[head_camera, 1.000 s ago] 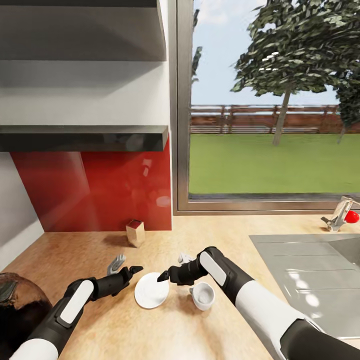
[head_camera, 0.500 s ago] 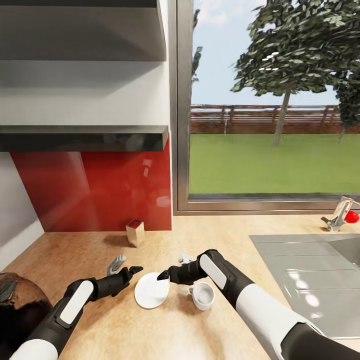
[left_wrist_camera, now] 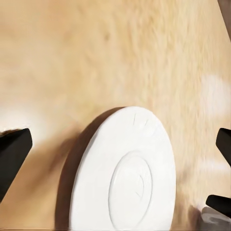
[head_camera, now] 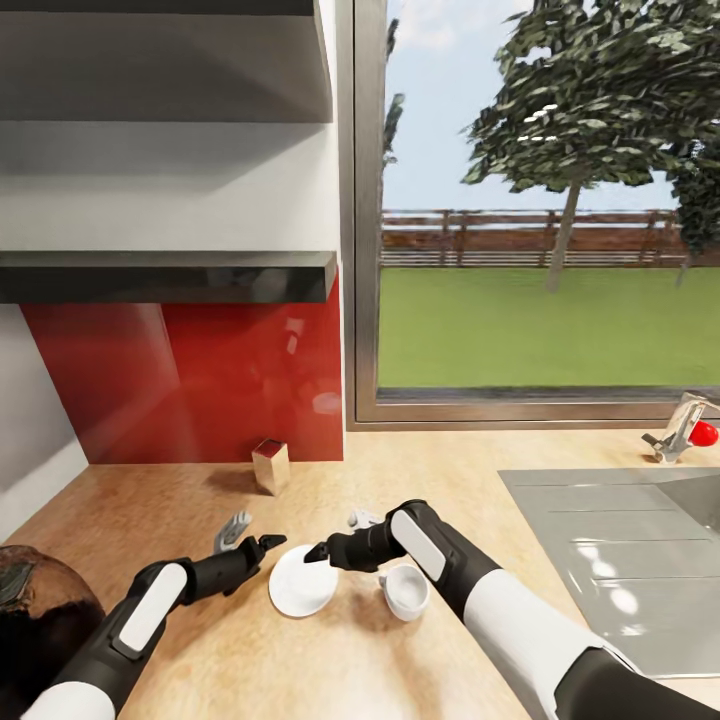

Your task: Set up a coffee station on the kitchen countertop: keep the coffee maker on the countertop, move the bottle of coffee from the kitchen shelf to the counter next to the coffee maker, place a paper coffee filter on top of the coffee maker, put the saucer next to the coffee maker with the coffee cup on the saucer, and place the electric kettle next to the coffee maker.

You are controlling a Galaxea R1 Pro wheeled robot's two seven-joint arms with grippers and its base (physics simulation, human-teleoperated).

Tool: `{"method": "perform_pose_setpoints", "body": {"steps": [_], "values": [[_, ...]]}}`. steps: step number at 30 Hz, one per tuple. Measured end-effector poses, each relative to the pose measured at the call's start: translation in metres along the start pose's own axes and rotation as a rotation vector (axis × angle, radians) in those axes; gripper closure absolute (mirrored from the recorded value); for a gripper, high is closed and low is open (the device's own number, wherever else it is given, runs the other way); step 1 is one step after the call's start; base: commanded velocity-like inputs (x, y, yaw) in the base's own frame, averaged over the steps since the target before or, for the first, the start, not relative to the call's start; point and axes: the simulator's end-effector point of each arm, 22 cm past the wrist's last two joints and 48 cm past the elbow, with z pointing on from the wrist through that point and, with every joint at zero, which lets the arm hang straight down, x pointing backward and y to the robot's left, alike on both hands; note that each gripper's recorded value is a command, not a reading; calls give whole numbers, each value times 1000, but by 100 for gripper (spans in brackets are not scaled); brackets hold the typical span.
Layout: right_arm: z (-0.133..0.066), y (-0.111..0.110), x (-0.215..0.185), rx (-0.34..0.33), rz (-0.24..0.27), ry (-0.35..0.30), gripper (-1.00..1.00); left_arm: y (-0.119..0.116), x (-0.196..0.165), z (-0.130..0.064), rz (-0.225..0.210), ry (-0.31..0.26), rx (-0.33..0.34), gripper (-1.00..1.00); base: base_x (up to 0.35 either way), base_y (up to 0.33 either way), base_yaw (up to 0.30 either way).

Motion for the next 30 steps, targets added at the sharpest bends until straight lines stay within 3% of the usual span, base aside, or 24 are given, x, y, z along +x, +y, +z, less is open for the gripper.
{"method": "perform_pose_setpoints", "body": {"steps": [30], "values": [[10, 13, 11, -22, 4, 18, -100, 1, 9, 0, -13, 21, 5, -100, 0, 0, 0]]}}
